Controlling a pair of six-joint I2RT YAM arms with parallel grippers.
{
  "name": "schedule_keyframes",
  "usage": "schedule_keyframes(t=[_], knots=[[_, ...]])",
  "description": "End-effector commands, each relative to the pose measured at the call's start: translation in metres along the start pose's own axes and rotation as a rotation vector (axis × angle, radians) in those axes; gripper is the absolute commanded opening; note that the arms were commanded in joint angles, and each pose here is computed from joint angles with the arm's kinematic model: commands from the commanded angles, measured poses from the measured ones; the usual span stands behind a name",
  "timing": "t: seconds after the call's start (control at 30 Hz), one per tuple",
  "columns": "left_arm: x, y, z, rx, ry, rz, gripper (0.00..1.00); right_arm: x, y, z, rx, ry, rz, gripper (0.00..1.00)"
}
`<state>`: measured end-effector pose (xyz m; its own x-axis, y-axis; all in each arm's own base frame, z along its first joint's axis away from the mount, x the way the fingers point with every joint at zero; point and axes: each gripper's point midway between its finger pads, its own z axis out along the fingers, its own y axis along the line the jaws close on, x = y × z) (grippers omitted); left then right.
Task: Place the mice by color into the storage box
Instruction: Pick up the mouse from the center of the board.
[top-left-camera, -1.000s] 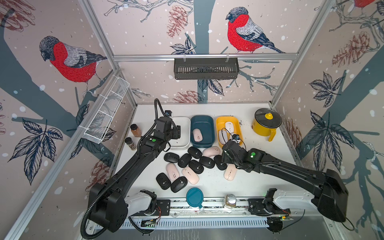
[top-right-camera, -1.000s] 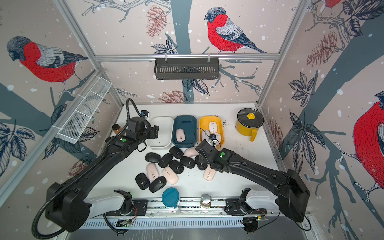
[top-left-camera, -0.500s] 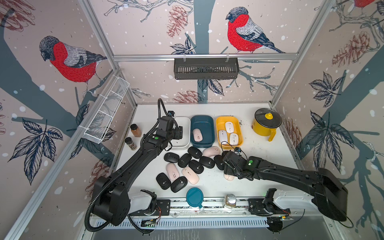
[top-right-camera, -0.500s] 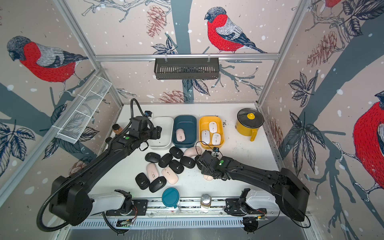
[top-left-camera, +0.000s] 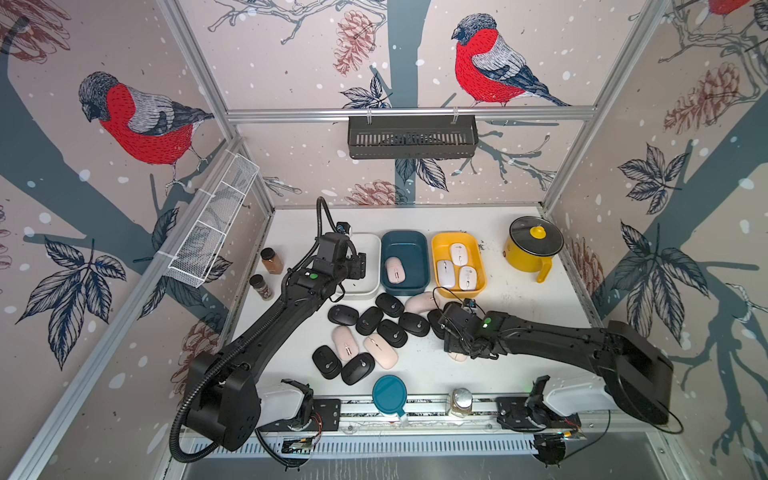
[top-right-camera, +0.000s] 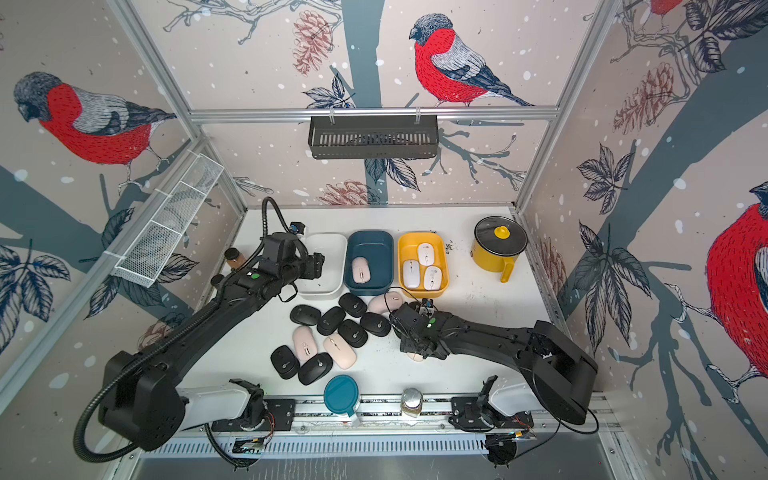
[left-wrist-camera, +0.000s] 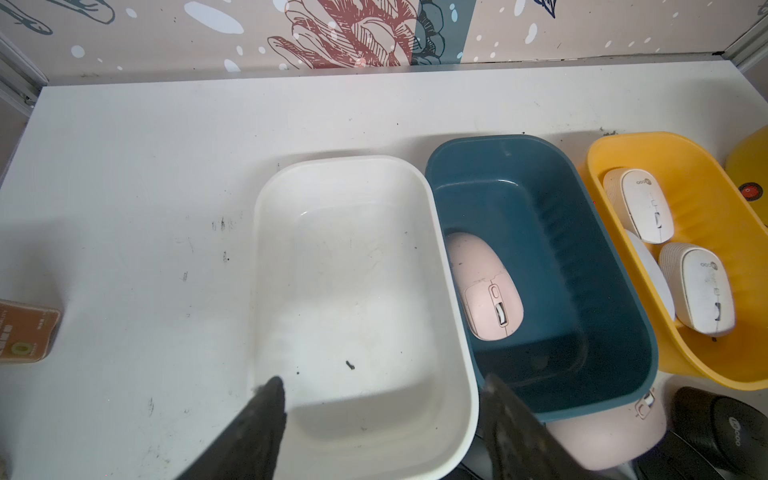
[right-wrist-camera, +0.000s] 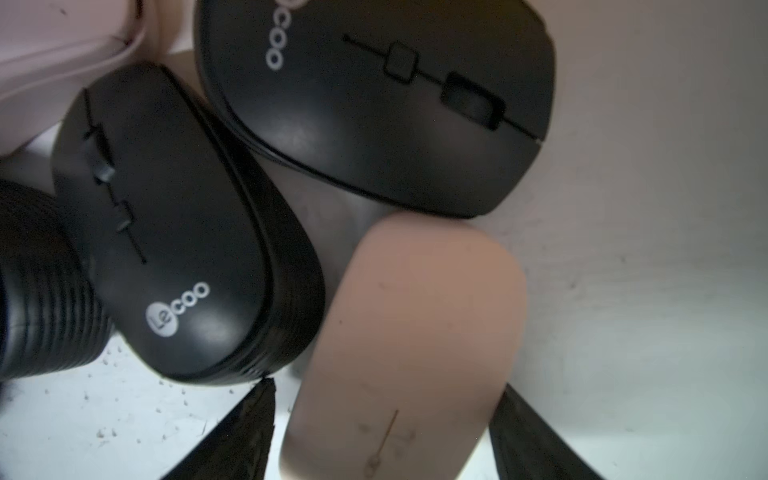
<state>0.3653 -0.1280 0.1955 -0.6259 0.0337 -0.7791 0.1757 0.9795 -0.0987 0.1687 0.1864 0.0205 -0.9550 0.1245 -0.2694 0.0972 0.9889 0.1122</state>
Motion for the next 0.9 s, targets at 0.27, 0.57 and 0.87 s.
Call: schedule_keyframes(t=[0.27,0.57,0.87], knots=[[-0.008,-0.003,-0.003,0.016,-0.025,-0.002,0.74,-0.008,-0.018,0.003,0.076,-0.006,0.006,0.78],[-0.007,-0.003,-0.001,0.018,-0.019,-0.005,0.74,-0.010,-0.031,0.004,0.066,0.004,0.047,0.77],[-0.008,-0.003,-0.002,0.019,-0.024,-0.005,0.74,-0.005,-0.029,0.009,0.044,0.036,0.053,0.71]])
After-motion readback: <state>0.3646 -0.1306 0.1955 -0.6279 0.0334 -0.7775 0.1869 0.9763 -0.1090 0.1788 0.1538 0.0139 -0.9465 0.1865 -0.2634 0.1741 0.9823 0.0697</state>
